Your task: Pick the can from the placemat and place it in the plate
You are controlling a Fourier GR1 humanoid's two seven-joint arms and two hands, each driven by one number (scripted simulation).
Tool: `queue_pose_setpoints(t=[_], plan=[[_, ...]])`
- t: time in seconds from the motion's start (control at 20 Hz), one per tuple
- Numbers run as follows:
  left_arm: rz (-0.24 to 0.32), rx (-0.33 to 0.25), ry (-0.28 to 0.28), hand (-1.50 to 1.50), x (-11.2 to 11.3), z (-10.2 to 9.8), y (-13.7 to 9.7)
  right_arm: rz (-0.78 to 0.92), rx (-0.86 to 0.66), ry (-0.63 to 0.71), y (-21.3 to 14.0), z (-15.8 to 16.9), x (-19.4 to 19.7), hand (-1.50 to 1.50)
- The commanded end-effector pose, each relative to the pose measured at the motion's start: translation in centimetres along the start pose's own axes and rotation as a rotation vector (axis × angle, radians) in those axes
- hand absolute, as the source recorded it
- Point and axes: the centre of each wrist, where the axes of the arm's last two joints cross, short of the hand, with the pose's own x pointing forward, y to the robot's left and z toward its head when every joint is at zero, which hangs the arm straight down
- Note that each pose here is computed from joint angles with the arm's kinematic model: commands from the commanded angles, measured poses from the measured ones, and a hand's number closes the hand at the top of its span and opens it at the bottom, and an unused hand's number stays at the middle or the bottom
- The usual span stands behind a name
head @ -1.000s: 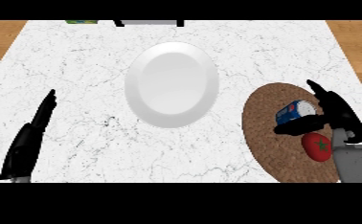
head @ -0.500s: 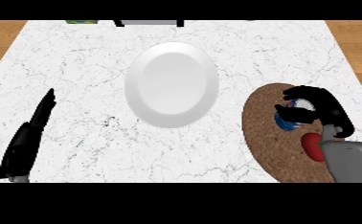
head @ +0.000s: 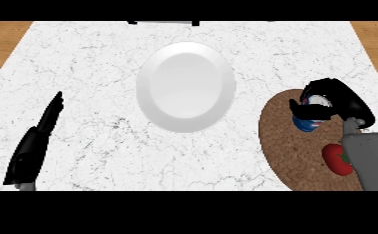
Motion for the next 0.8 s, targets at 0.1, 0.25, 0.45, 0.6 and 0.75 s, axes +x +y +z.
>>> queue_pose_setpoints(t=[0.1, 0.25, 0.45, 0.6, 0.75], plan=[[-0.005, -0.032, -0.038, 0.00, 1.0, -1.2, -1.1, 0.355, 0.033, -0.265, -5.0, -1.7, 1.4, 1.50], [0.010, -0.024, -0.030, 0.00, 0.5, -1.2, -0.5, 0.400, -0.093, -0.352, -5.8, -3.2, 0.0, 1.50], [0.007, -0.031, -0.016, 0.00, 0.3, -0.4, -0.4, 0.349, -0.221, -0.460, -5.5, -5.4, 1.2, 1.50], [-0.007, -0.007, -0.006, 0.00, 0.8, -2.1, 0.2, 0.324, -0.355, -0.556, -7.9, -5.7, 1.4, 1.50], [0.001, 0.000, 0.028, 0.00, -0.8, -0.5, 0.3, 0.249, -0.413, -0.706, -8.3, -5.4, 3.9, 1.50]])
